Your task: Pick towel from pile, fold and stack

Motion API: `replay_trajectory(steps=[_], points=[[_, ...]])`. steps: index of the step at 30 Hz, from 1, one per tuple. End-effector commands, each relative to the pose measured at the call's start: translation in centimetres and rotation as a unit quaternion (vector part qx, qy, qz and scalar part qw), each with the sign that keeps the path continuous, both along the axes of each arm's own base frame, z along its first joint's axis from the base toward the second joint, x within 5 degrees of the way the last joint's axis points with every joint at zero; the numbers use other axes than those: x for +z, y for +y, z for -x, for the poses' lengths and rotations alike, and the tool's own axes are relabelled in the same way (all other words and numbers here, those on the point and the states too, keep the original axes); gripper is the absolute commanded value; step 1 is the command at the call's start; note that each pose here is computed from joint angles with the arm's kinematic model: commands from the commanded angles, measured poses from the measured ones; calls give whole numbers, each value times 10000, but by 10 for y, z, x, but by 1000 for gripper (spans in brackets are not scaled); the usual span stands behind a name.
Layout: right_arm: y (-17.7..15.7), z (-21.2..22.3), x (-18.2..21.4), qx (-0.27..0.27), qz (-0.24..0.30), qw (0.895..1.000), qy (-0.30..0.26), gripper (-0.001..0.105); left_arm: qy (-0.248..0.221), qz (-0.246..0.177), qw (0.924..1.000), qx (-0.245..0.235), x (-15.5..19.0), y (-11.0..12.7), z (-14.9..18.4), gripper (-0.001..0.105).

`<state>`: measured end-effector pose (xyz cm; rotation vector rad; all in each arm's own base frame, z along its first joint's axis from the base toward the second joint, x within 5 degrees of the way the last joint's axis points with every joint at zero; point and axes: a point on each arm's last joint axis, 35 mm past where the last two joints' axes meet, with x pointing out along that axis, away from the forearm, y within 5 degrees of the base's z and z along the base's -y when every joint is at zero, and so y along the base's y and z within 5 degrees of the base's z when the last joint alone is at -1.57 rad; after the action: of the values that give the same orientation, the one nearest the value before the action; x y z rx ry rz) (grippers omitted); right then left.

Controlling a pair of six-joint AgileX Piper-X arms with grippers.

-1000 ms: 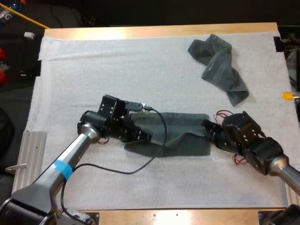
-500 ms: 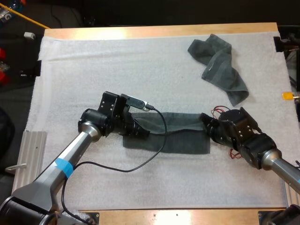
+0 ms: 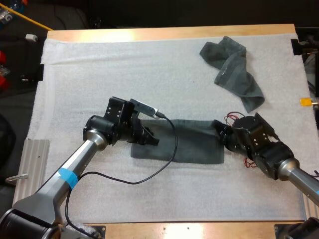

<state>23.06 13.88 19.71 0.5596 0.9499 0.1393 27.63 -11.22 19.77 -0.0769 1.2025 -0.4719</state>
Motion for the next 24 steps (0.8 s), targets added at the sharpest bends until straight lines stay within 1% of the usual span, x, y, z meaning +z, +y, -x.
replay_trajectory(steps=[1,3,5,7,9,11,13,16,18,19,22,24], points=[[1,-3,5,26,-57,9998,-181,33,-118,-59,9999,-22,2,-1,-2,51],[3,-7,10,24,-212,9988,-442,51,-157,-59,9998,-52,2,-1,-2,51],[4,-10,13,36,-291,9978,-602,57,-181,-50,9998,-51,4,-1,-2,51],[5,-10,14,147,-230,9970,-723,57,-257,-22,9997,-50,10,-1,0,51],[6,-9,16,595,-44,9941,-909,56,-473,57,9989,-48,24,1,4,51],[6,-7,18,860,54,9918,-949,56,-666,129,9977,-45,37,3,10,51],[3,-3,20,937,141,9915,-897,56,-884,214,9958,-34,54,6,17,51],[-2,6,28,1116,400,9894,-842,56,-1097,318,9935,-30,77,12,35,51],[-7,14,33,1331,643,9859,-787,56,-1255,436,9911,17,95,18,50,52],[-8,16,34,1387,700,9847,-787,56,-1261,456,9910,40,98,19,54,52],[-15,27,42,1566,954,9804,-723,56,-1413,671,9877,0,118,27,76,52],[-21,35,49,1644,1134,9774,-688,56,-1381,899,9863,88,130,32,94,52]])
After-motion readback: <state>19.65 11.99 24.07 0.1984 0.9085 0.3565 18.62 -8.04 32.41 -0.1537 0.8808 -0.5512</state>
